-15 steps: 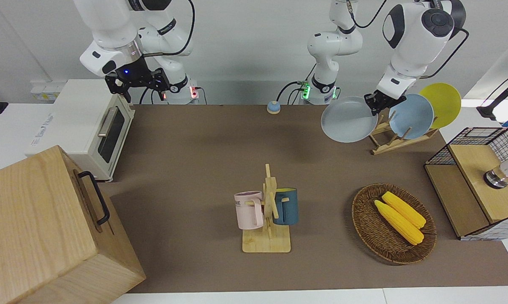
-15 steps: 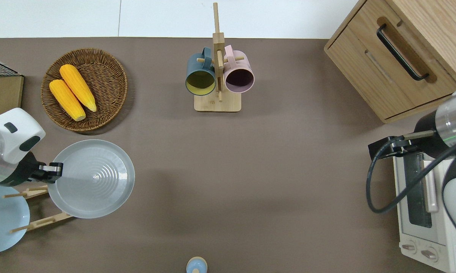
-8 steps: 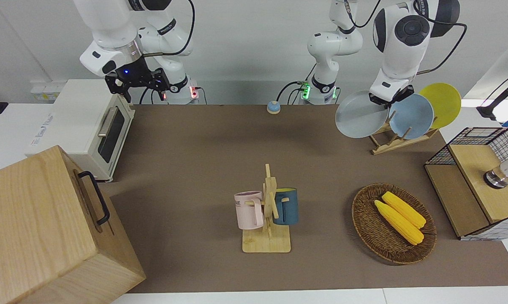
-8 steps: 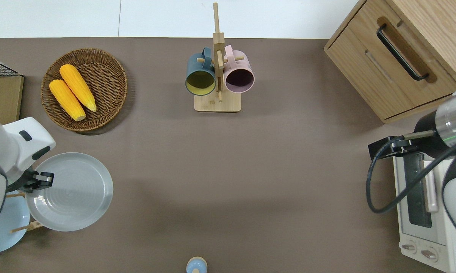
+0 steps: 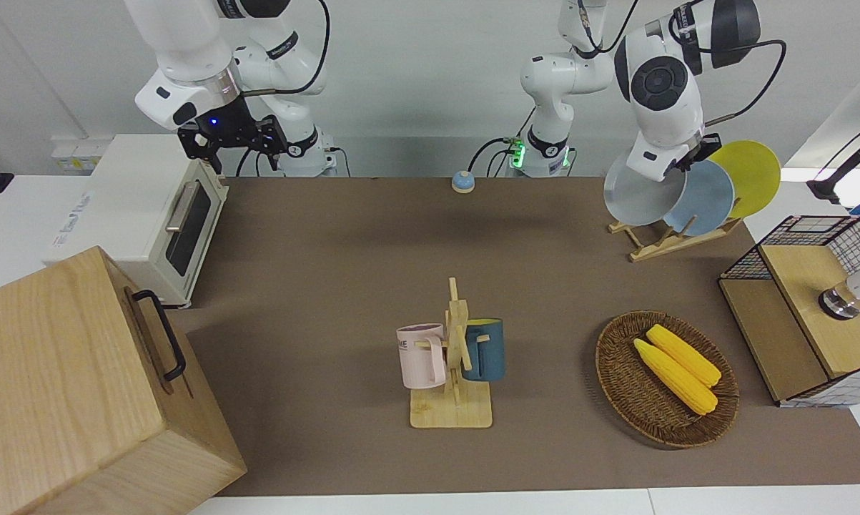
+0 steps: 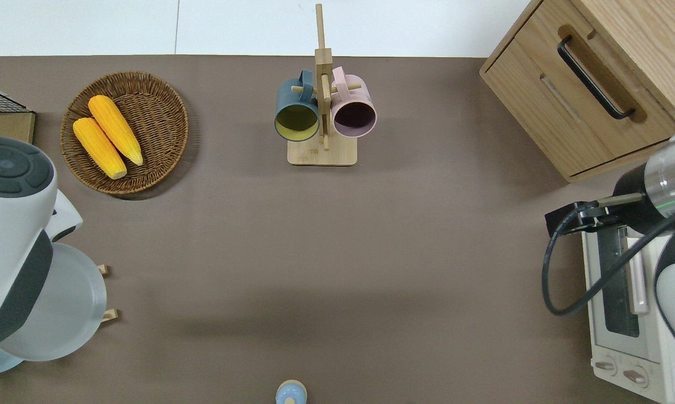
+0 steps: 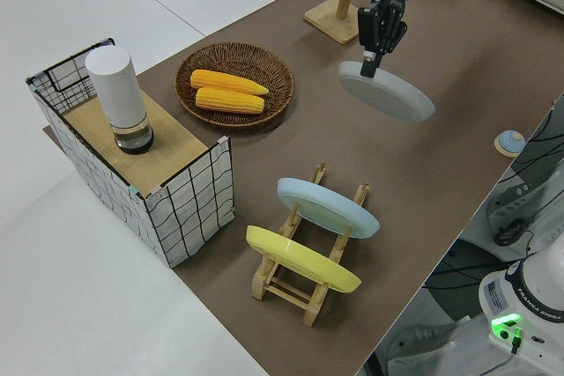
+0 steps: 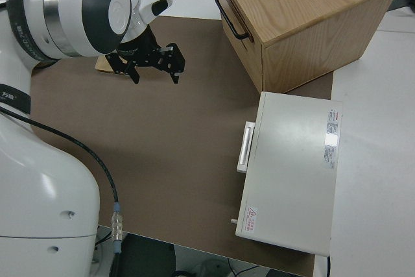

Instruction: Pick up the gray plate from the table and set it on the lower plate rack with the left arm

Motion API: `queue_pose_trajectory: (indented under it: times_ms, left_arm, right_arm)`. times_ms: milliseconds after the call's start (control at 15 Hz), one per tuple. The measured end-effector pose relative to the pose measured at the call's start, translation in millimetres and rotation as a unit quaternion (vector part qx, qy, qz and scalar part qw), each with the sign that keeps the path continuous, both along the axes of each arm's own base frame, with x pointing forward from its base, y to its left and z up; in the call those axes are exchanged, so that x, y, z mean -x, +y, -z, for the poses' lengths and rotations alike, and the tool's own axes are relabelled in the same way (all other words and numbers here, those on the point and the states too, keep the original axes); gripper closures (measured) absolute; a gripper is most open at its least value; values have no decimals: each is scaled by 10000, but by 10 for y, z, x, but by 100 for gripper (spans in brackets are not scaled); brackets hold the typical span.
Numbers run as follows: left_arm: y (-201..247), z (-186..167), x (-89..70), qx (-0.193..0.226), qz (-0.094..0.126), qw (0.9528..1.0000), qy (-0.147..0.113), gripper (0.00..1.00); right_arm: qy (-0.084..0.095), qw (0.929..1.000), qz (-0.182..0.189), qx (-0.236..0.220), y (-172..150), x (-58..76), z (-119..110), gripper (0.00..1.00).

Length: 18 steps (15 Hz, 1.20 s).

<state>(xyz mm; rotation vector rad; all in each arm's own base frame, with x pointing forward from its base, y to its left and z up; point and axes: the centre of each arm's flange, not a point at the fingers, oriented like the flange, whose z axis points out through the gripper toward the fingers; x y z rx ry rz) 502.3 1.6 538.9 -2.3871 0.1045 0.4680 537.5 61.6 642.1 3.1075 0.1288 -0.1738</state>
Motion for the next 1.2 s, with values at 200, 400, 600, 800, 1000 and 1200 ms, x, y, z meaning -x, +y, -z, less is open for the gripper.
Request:
queue_pose_trajectory:
  times_ms: [200,400,600,800,1000,1200]
  left_arm:
    - [56,88,6,-417,-259,9988,64,96]
    - [34,284,-19,-985,-463,9941,29,96]
    - [30,538,-35,-1387,-456,9893,57,96]
    - [56,723,-15,-1584,-486,9862,53,96]
    - [50,907,13,-1642,-490,9852,-13,96]
    - [41,1161,6,-1669,-496,9847,-82,96]
  right_arm:
    - [0,10000,0,0,0,0,0,1]
    - [0,10000,0,0,0,0,0,1]
    - [0,10000,0,0,0,0,0,1]
    - [0,10000,0,0,0,0,0,1]
    - [0,10000,0,0,0,0,0,1]
    - [0,10000,0,0,0,0,0,1]
